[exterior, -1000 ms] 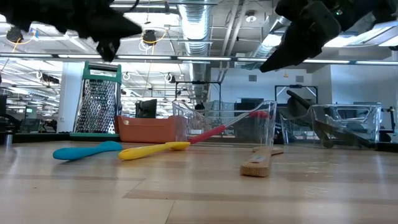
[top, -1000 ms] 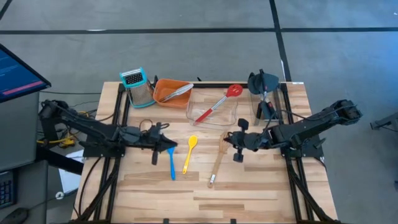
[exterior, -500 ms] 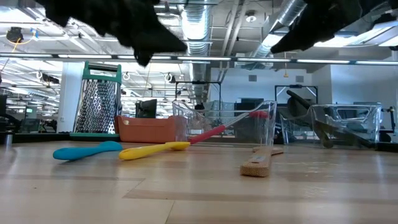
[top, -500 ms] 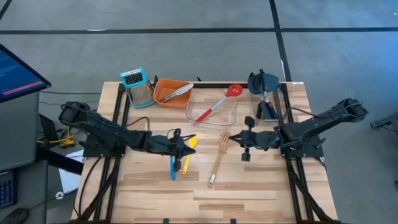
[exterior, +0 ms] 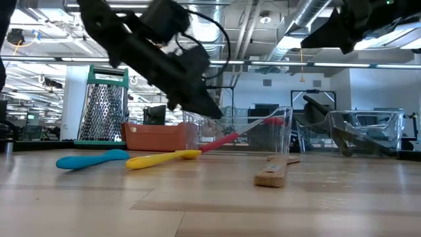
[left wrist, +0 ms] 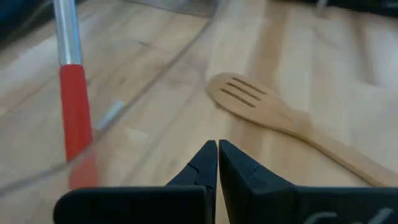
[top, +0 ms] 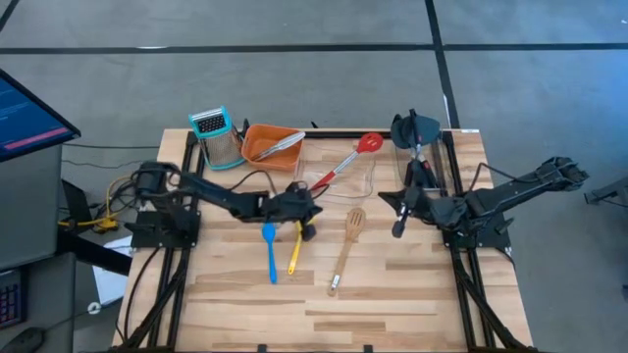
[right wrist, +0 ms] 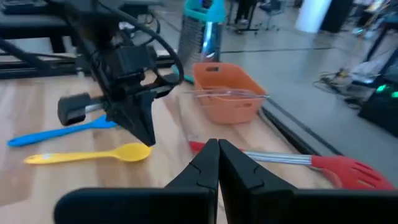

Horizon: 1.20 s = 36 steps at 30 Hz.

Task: Pick & Place Kitchen Items
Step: Adjust the left transparent bin on the table

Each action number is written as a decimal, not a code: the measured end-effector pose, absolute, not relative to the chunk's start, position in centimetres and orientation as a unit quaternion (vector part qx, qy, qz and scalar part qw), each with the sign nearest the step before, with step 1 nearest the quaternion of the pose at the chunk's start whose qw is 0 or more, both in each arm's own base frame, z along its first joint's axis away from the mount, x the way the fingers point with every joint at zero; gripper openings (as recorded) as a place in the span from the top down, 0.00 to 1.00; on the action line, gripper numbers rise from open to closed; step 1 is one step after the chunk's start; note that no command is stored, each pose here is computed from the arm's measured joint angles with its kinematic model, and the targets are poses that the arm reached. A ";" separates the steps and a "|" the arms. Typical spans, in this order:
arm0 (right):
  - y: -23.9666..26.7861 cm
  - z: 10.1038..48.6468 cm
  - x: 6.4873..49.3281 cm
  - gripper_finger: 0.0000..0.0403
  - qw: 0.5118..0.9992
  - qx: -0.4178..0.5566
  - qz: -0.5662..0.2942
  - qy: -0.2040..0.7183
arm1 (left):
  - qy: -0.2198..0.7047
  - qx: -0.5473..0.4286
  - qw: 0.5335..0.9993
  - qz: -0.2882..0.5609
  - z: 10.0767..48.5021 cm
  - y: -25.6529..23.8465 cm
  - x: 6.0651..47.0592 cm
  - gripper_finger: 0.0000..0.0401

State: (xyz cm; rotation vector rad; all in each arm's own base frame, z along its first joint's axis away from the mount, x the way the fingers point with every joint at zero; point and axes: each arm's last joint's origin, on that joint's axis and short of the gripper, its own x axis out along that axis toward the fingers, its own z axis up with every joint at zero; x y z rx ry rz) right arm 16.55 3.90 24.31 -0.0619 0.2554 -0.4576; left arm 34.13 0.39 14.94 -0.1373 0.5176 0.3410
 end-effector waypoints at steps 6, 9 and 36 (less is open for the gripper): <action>3.7 24.2 16.4 1.00 0.959 -0.040 -0.254 0.122 | 0.253 -0.042 0.951 0.172 14.5 2.0 37.3 1.00; 3.7 24.2 16.4 1.00 0.958 -0.044 -0.254 0.123 | 0.251 -0.041 0.951 0.174 14.3 2.3 38.6 1.00; 3.7 24.2 16.4 1.00 0.957 -0.047 -0.257 0.125 | 0.177 -0.054 0.979 0.081 12.3 4.4 45.7 1.00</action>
